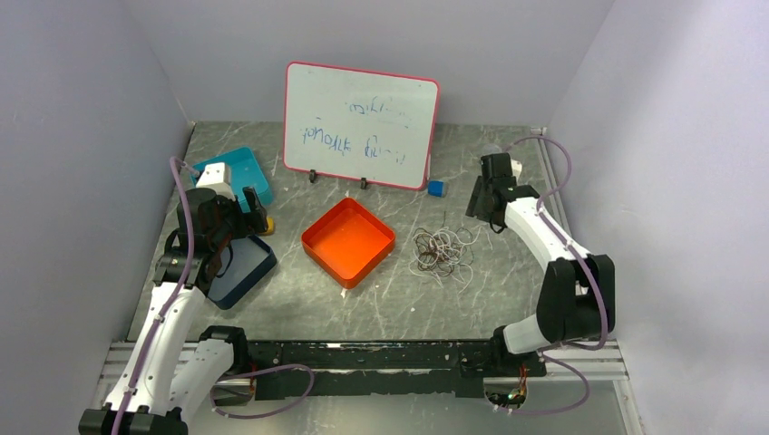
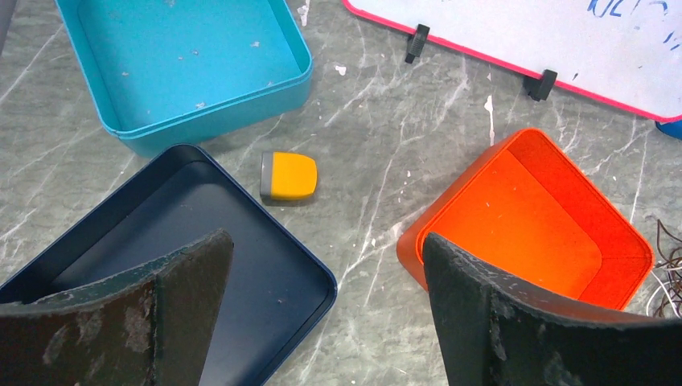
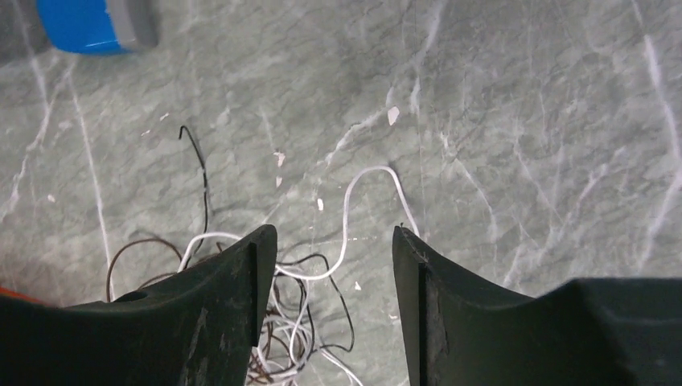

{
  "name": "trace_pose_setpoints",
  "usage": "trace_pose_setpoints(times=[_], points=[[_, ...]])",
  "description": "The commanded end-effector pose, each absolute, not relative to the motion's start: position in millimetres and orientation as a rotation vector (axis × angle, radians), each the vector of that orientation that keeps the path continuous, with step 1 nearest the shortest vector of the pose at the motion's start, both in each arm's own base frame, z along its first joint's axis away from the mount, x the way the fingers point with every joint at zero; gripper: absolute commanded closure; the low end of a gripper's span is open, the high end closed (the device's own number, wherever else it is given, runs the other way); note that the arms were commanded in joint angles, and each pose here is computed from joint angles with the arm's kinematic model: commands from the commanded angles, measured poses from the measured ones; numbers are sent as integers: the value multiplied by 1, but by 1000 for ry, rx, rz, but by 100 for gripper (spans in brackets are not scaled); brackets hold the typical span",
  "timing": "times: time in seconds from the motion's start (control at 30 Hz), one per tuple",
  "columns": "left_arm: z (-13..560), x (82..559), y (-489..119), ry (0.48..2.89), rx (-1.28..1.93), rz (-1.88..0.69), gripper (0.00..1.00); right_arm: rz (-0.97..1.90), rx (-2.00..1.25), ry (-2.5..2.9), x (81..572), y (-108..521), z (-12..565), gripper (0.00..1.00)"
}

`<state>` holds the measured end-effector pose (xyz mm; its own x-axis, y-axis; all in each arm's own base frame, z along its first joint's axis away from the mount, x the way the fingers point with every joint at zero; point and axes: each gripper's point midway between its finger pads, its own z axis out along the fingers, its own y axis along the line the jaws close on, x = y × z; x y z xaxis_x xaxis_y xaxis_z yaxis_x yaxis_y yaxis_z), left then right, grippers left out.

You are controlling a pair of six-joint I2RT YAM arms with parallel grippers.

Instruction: Untangle the cables

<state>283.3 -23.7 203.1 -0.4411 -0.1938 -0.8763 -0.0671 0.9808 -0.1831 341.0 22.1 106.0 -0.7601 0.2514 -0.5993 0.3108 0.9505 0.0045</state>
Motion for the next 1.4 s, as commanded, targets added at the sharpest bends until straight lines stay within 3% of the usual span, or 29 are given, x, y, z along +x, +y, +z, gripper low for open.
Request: trace_pose_setpoints(times=[0.0,0.2,0.53,0.93,1.37], points=[[213,287,-26,1992,-166,-167,8,-56,509,2443,355,21,86,43],[214,289,-24,1990,-167,-153,8,-51,674,2422,351,14,53,46],[213,291,-27,1993,-150,-164,8,-25,729,2430,346,15,33,60],[222,294,-43,1948,-114,-271,1,151,524,2347,352,35,66,99],[261,315,-163,1853,127,-664,1,429,230,2125,345,72,149,100]])
